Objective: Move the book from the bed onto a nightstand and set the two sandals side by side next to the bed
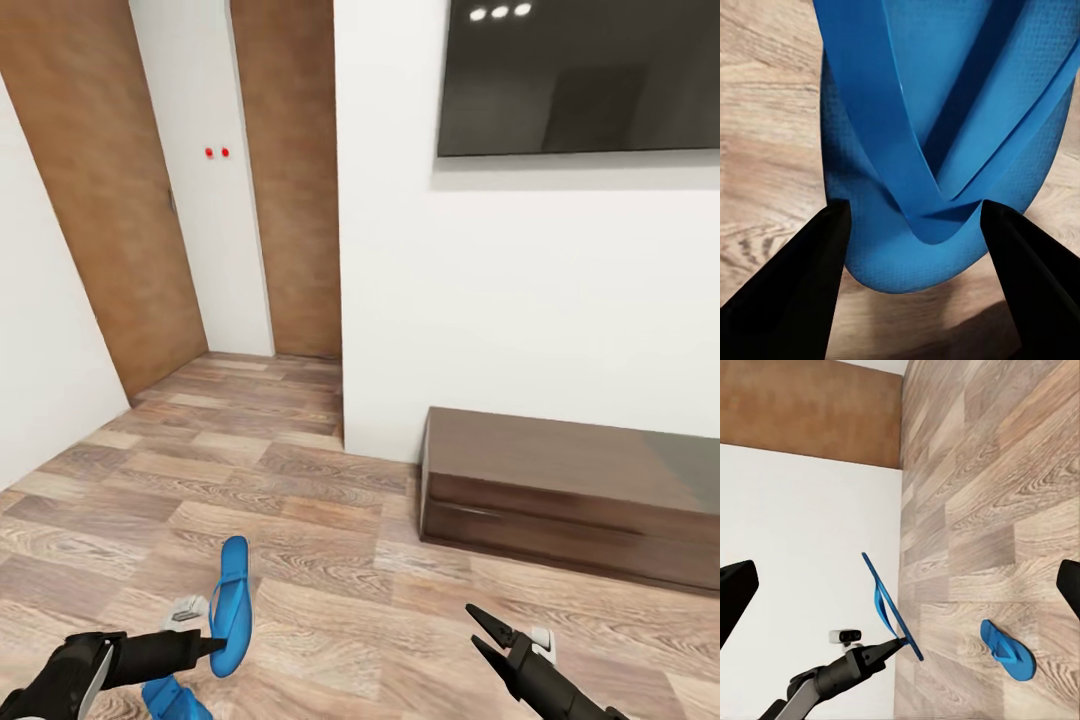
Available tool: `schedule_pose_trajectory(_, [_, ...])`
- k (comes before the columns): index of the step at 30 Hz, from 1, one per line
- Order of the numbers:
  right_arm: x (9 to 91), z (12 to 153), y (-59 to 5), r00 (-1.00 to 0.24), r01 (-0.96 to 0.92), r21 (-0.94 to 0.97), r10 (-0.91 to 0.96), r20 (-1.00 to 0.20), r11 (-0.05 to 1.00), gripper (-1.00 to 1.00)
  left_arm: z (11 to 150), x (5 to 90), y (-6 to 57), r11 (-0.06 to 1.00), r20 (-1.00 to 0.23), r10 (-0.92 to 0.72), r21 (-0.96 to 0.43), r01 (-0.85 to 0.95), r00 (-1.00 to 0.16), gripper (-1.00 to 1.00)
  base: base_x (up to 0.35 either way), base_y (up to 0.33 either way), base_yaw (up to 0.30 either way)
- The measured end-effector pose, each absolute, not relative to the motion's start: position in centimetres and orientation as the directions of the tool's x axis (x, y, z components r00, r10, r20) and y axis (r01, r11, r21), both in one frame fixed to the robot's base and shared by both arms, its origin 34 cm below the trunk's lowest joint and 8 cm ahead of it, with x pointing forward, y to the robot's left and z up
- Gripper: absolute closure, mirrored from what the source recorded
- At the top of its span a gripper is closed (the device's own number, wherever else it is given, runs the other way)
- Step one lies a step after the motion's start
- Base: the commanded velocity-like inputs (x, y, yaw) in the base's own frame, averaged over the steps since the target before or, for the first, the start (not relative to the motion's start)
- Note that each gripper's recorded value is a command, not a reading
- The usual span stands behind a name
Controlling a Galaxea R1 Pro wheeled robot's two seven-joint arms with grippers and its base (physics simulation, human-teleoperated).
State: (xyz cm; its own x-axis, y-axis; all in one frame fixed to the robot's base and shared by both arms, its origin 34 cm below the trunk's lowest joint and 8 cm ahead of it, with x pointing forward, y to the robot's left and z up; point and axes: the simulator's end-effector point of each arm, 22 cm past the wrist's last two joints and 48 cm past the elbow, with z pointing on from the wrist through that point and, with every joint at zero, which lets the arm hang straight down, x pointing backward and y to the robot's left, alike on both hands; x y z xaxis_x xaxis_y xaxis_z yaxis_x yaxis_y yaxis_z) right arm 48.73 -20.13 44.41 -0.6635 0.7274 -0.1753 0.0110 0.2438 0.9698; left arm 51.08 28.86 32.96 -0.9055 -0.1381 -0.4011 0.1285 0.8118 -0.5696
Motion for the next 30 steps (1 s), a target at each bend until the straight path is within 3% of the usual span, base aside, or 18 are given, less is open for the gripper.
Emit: schedule_pose_trajectory(30, [48.73,44.41,-20.13,-0.663,0.011,0.97,0.727,-0.175,0.244,-1.0,32.78,50.87,28.81,0.81,-0.394,-0.142,-0.574,0.123,-0.908,1.0,0.0,0.0,0.26])
